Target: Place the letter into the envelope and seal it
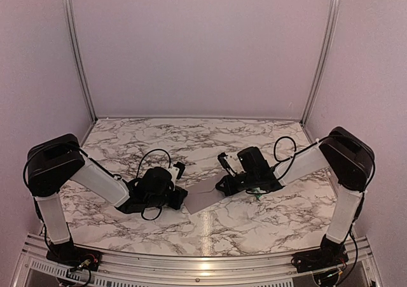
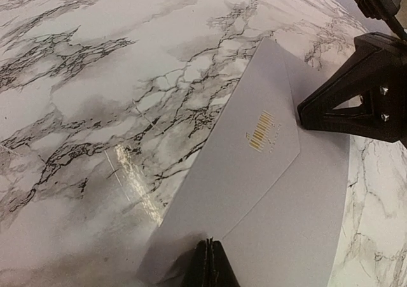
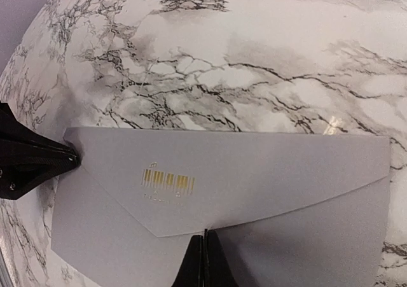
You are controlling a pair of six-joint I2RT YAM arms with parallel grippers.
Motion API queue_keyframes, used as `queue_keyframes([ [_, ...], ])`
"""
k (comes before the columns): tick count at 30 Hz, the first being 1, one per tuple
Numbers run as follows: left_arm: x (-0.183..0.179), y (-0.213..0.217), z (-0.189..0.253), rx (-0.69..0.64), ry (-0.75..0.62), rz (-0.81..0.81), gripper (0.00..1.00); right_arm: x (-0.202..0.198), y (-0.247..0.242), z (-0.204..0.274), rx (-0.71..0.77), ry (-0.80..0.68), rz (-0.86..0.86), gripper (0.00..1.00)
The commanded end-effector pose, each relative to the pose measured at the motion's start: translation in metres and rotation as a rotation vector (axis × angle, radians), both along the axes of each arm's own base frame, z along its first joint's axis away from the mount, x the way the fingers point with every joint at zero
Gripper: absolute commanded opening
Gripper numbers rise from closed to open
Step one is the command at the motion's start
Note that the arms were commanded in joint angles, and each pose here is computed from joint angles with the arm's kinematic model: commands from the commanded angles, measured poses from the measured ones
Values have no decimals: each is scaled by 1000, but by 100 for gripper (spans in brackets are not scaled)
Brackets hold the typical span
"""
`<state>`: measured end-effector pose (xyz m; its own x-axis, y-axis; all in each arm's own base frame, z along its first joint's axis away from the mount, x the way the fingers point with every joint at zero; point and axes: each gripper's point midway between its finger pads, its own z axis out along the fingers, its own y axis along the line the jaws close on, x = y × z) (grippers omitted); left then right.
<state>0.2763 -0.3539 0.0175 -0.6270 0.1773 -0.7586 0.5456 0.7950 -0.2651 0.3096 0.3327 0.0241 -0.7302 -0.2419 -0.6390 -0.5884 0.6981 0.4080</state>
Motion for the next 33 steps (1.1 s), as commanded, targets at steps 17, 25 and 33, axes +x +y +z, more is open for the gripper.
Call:
queue_keyframes([
  [17,-12,21,-33,95,62,2,3,0,-65,143,143,-388,-207,80],
  [25,-11,20,-32,91,59,1,3,-16,-119,206,251,-665,-378,98],
  [33,-13,21,-31,90,60,1,3,-51,-153,227,319,-822,-401,99],
])
